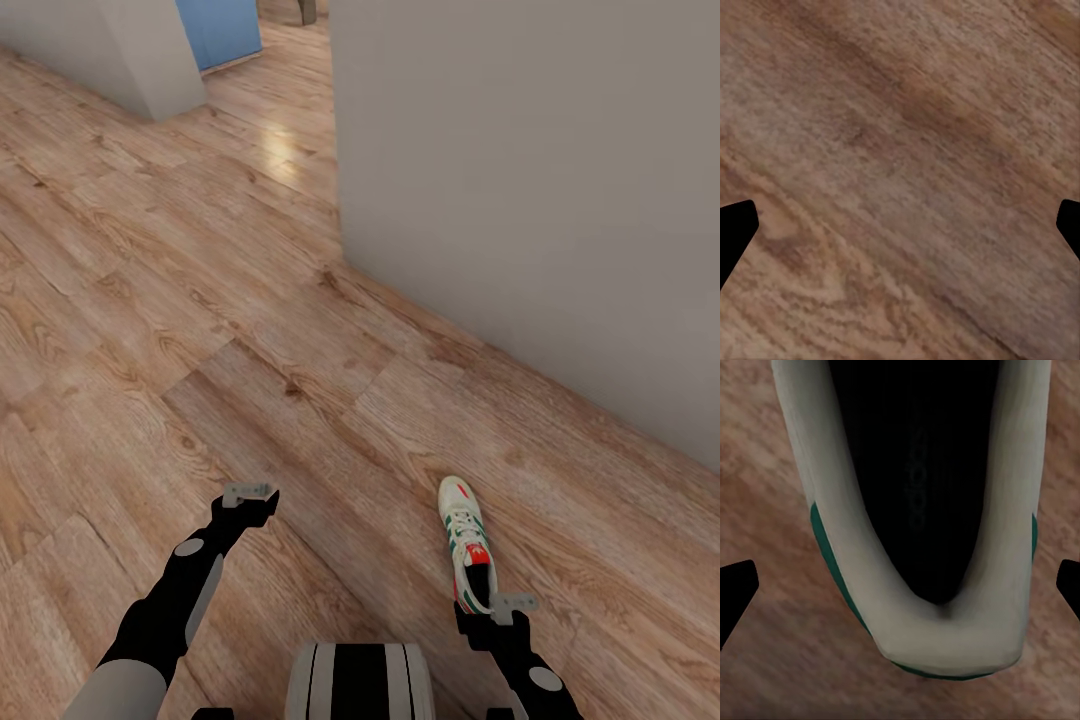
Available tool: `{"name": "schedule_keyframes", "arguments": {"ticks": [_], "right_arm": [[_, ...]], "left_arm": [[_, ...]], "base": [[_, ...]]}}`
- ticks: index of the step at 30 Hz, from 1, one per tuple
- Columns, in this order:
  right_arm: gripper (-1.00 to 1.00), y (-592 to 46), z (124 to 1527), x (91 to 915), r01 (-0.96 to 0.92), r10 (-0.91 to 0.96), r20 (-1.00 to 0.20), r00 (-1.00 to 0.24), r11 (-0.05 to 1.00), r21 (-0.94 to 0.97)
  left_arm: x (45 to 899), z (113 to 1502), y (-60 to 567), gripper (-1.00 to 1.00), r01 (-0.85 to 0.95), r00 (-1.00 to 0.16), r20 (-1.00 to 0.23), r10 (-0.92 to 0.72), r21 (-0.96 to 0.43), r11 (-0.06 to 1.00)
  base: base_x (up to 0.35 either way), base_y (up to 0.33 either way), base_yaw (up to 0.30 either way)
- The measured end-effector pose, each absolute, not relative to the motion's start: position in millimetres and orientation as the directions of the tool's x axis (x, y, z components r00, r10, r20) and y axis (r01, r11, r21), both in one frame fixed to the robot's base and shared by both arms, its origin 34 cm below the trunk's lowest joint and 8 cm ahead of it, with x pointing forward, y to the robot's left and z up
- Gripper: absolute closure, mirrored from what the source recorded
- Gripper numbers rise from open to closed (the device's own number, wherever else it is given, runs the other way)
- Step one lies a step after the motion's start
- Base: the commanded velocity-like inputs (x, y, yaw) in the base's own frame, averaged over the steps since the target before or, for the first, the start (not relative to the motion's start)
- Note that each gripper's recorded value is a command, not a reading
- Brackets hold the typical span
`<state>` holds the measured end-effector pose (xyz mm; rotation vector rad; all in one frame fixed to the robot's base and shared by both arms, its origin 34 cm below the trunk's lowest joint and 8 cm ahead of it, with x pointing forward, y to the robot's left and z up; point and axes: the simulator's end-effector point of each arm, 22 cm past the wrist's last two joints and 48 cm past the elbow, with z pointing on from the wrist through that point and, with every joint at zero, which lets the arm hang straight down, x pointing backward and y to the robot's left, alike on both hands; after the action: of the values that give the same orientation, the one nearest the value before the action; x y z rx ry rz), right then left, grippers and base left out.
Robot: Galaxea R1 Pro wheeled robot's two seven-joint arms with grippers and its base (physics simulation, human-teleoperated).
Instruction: Pick up the two gym shoes and the two sandals from the corridor floor and place them onto the hallstand (shoe rack) in the corridor, making sure they are on the rack and not on the floor. Arrange them so the two gym shoes are next to each other and the two sandals are next to each other.
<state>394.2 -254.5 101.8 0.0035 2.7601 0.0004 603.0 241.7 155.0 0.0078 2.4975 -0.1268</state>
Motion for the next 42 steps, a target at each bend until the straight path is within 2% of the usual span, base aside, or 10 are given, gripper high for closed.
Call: {"name": "schedule_keyframes", "arguments": {"ticks": [42], "right_arm": [[-1.00,-256,92,382,0.004,0.003,-0.343,-0.939,1.000,-0.003]], "left_arm": [[592,139,242,-1.00,0.033,-0.819,-0.573,-0.025,-0.090,0.995]], "base": [[0.019,-0.008,0.000]]}}
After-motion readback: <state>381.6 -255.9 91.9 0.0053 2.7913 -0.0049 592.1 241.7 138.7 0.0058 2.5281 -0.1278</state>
